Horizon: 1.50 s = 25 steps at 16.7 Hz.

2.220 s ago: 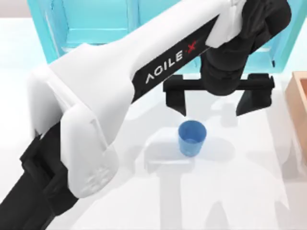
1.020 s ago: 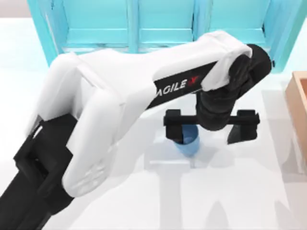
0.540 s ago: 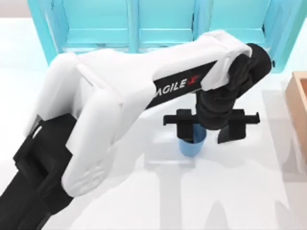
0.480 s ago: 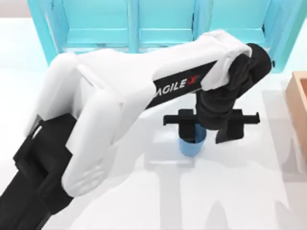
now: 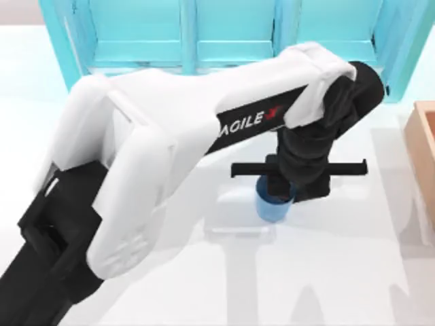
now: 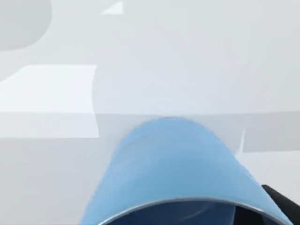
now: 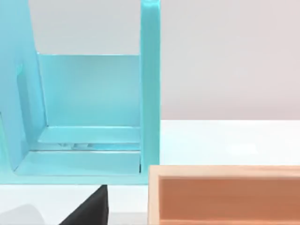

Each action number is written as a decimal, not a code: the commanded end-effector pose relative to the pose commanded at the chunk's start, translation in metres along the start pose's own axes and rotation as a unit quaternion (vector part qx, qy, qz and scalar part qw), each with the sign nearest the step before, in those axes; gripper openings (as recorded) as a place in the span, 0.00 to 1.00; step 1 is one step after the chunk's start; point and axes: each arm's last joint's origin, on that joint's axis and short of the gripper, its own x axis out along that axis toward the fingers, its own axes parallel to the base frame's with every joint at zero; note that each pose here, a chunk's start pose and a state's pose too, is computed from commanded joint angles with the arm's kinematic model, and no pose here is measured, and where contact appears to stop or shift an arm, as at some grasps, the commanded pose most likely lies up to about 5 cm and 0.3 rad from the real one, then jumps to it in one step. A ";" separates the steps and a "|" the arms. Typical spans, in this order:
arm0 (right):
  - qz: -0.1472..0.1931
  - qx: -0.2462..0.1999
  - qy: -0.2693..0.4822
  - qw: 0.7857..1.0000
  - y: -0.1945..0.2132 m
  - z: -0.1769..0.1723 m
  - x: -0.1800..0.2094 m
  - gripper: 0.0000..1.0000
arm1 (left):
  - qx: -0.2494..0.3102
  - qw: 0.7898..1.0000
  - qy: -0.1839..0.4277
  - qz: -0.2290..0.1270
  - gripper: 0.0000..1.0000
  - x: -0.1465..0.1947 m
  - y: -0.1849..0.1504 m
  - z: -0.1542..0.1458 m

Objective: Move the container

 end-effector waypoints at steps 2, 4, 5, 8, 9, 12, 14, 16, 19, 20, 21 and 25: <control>0.000 0.000 0.000 1.000 0.000 0.000 0.000 1.00 | 0.000 1.000 0.000 0.000 0.00 0.000 0.000 0.000; 0.000 0.000 0.000 1.000 0.000 0.000 0.000 1.00 | 0.000 1.000 0.000 0.000 0.00 0.000 0.000 0.000; 0.000 0.000 0.000 1.000 0.000 0.000 0.000 1.00 | 0.003 1.000 0.000 0.000 0.00 -0.001 -0.001 -0.002; 0.000 0.000 0.000 1.000 0.000 0.000 0.000 1.00 | 0.003 1.000 0.000 -0.001 0.00 -0.007 0.014 0.007; 0.000 0.000 0.000 1.000 0.000 0.000 0.000 1.00 | 0.003 1.000 -0.001 -0.001 0.00 -0.012 0.027 0.014; 0.000 0.000 0.000 1.000 0.000 0.000 0.000 1.00 | 0.002 1.000 0.001 -0.002 0.00 -0.031 0.087 0.034; 0.000 0.000 0.000 1.000 0.000 0.000 0.000 1.00 | 0.001 1.000 0.006 0.000 0.00 -0.043 0.139 0.040; 0.000 0.000 0.000 1.000 0.000 0.000 0.000 1.00 | 0.001 1.000 0.013 0.001 0.00 -0.052 0.191 0.036; 0.000 0.000 0.000 1.000 0.000 0.000 0.000 1.00 | 0.000 1.000 0.017 0.001 0.00 -0.063 0.256 0.021; 0.000 0.000 0.000 1.000 0.000 0.000 0.000 1.00 | 0.000 1.000 0.016 0.000 0.00 -0.066 0.271 0.016; 0.000 0.000 0.000 1.000 0.000 0.000 0.000 1.00 | 0.000 1.000 0.015 0.000 0.00 -0.068 0.283 0.012; 0.000 0.000 0.000 1.000 0.000 0.000 0.000 1.00 | 0.000 1.000 0.014 -0.001 0.00 -0.070 0.294 0.007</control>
